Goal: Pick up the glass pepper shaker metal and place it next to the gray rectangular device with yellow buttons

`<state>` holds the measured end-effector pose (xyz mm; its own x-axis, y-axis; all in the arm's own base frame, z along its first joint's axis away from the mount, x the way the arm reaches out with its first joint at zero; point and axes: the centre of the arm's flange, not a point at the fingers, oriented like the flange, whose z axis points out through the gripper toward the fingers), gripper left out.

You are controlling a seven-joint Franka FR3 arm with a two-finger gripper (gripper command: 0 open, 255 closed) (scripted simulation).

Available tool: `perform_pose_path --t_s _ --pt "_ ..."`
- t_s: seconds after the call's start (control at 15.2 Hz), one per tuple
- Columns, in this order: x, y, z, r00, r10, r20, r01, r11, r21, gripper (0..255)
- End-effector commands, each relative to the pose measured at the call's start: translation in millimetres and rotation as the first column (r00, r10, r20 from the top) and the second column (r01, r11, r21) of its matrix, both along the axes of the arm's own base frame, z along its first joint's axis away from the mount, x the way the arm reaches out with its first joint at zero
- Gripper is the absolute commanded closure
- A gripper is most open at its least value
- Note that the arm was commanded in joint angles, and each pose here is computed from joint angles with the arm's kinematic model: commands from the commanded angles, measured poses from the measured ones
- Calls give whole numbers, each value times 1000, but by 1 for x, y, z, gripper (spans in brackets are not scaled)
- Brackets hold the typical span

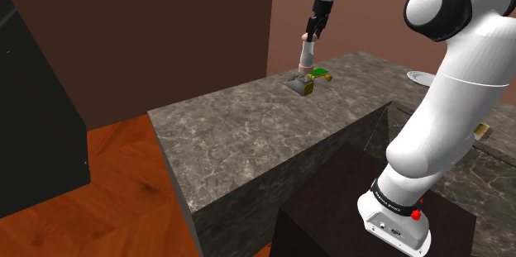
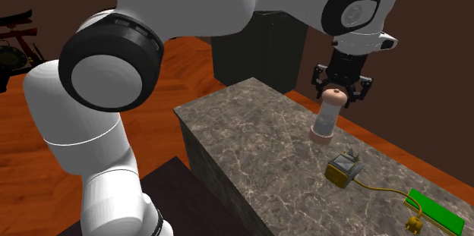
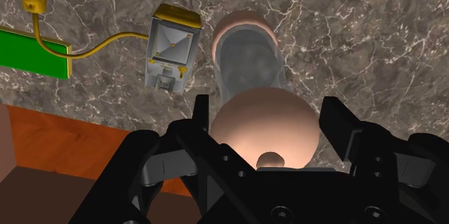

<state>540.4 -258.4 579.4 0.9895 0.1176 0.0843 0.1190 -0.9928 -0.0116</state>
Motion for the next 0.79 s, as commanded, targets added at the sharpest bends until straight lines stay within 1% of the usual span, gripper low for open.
perform_pose_path --t_s 0.0,0.73 --pt "-1 0 -10 1000 0 1 0 1000 0 255" --pt "-1 0 -69 1000 0 1 0 1000 0 255"
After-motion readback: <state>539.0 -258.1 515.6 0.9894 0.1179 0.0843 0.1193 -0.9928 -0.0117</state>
